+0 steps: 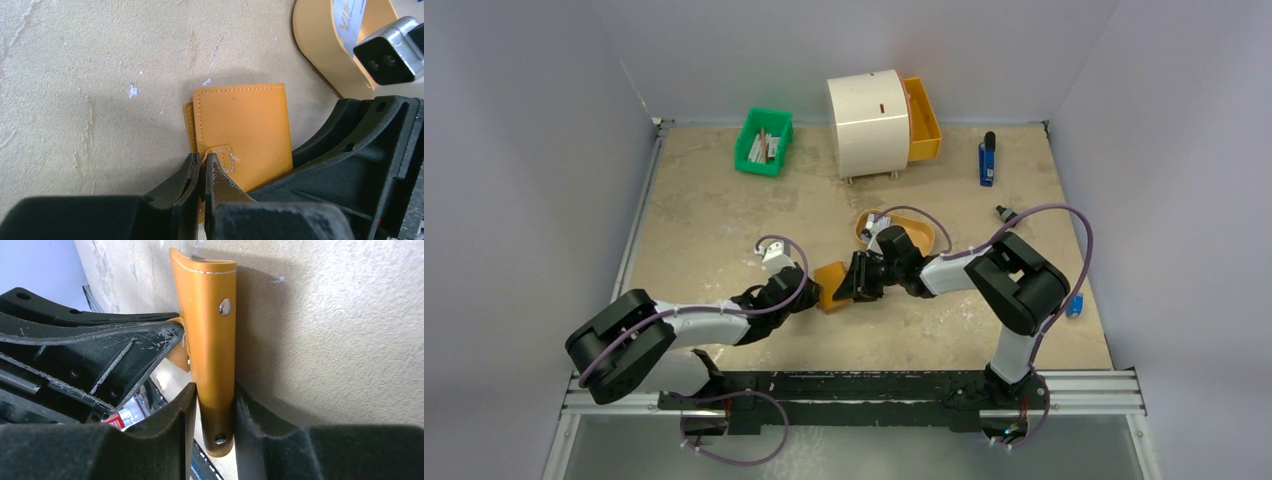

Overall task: Put the credit cards into the card holder
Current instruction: Pick up the card holder from the center of the board.

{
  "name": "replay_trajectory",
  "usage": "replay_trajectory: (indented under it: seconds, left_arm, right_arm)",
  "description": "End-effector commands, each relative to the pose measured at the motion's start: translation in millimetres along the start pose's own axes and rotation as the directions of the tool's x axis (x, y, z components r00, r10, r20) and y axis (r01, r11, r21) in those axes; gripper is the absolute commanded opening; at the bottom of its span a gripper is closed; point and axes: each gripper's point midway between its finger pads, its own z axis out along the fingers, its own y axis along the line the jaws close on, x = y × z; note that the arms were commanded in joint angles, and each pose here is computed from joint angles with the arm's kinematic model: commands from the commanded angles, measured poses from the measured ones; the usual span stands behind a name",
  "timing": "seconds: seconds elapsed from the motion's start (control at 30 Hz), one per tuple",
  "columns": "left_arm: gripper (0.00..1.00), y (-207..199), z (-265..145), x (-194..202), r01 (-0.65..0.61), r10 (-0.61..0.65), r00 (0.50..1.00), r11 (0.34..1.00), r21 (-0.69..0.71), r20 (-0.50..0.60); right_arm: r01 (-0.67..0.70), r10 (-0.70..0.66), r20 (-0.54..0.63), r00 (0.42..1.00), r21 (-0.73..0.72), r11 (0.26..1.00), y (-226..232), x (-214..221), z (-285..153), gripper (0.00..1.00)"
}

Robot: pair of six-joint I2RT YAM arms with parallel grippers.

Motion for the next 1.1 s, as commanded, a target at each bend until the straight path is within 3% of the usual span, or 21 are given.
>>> replay_trajectory:
  seconds: [0.0,0.17,0.33,0.47,0.57,0.63,0.73,0.83,0.9,0.97,1.07]
  left_arm:
    - [0.00,70,-7,33,-0.113,0.091,0.989,0.974,-0.198,-0.114]
    - [0.00,67,-9,31,-0.109,0.088,0.990,0.975,-0.193,-0.113]
    - [0.00,56,-21,9,-0.121,0.108,0.991,0.970,-0.209,-0.073]
    - [0.34,37,-44,-31,-0.108,0.115,0.993,0.970,-0.218,0.019]
    - [0.45,20,-69,-68,-0.082,0.108,0.988,0.971,-0.223,0.106]
    - [0.46,6,-92,-98,-0.046,0.084,0.980,0.978,-0.205,0.182]
    - [0.47,-18,-131,-146,0.008,0.039,0.950,0.988,-0.151,0.308]
    - [0.47,-53,-173,-196,0.047,-0.032,0.902,0.999,-0.024,0.430]
    - [0.54,-79,-195,-220,0.048,-0.087,0.870,0.995,0.092,0.485]
    - [0.65,-112,-216,-241,0.040,-0.167,0.839,0.968,0.248,0.518]
    - [0.69,-156,-239,-253,-0.001,-0.232,0.838,0.905,0.426,0.493]
  right_arm:
    - [-0.034,0.034,0.007,0.999,0.017,0.999,-9,5,6,0.29]
    - [-0.006,0.006,0.036,0.999,0.002,1.000,0,-2,3,0.02]
    - [0.077,-0.081,0.073,0.994,0.059,0.995,11,-9,-16,0.00]
    - [0.158,-0.173,0.111,0.979,0.135,0.978,22,-18,-43,0.00]
    - [0.235,-0.270,0.145,0.952,0.218,0.947,30,-30,-67,0.00]
    - [0.304,-0.358,0.169,0.918,0.278,0.911,43,-42,-88,0.00]
    - [0.429,-0.537,0.196,0.821,0.407,0.806,68,-67,-125,0.00]
    - [0.514,-0.711,0.209,0.671,0.561,0.649,102,-100,-171,0.00]
    - [0.528,-0.808,0.217,0.547,0.659,0.535,126,-121,-205,0.00]
    - [0.531,-0.900,0.198,0.387,0.751,0.393,151,-138,-238,0.00]
    - [0.475,-0.977,0.140,0.161,0.857,0.201,180,-149,-278,0.00]
